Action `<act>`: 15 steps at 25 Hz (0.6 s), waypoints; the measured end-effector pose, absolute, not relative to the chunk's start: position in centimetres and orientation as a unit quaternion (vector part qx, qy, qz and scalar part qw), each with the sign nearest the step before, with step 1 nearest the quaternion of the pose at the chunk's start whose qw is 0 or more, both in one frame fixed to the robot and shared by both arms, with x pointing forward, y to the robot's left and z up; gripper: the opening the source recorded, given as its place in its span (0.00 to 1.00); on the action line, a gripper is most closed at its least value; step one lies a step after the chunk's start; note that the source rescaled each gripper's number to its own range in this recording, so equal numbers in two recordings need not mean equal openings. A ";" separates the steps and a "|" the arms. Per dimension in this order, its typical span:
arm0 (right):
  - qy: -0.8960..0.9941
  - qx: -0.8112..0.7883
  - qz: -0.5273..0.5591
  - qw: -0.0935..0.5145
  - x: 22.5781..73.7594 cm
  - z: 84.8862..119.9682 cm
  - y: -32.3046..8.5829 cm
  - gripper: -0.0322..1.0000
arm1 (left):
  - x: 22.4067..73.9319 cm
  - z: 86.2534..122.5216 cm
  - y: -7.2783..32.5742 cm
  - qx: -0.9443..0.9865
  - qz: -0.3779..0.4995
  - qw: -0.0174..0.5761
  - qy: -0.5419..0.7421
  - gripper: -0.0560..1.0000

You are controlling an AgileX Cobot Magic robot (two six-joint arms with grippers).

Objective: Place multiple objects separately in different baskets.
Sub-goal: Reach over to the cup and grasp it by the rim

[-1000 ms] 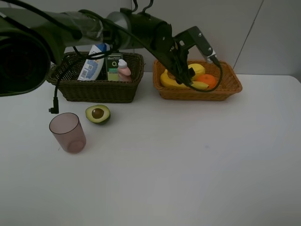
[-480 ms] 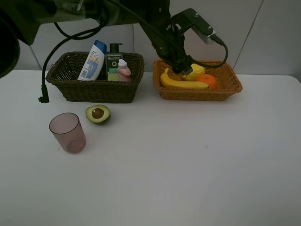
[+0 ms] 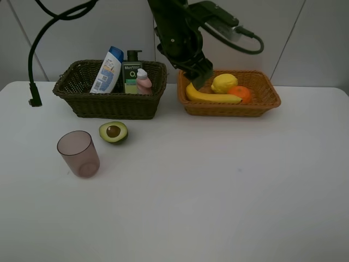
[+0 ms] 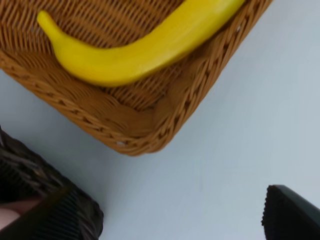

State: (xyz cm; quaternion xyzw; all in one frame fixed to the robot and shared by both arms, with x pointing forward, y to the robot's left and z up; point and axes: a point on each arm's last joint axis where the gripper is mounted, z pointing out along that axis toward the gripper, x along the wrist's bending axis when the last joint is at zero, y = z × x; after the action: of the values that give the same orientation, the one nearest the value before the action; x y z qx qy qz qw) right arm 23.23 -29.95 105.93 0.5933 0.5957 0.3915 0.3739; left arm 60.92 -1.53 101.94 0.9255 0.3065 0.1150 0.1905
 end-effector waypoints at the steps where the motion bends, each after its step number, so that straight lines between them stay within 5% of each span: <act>1: 0.596 0.593 0.391 0.374 23.2 105.9 -30.0 1.00 | 60.7 102.1 -1.4 0.926 0.108 0.185 0.311 0.98; 15: 0.596 0.593 0.391 0.374 23.2 105.9 -30.0 1.00 | 59.4 103.5 0.2 0.922 0.071 0.131 0.357 0.98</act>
State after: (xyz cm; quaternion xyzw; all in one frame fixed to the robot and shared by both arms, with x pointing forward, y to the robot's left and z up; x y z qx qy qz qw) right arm 23.23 -29.95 105.93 0.5933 0.5957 0.3915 0.3739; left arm 59.39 0.19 103.53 0.9220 0.3573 0.0715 0.1309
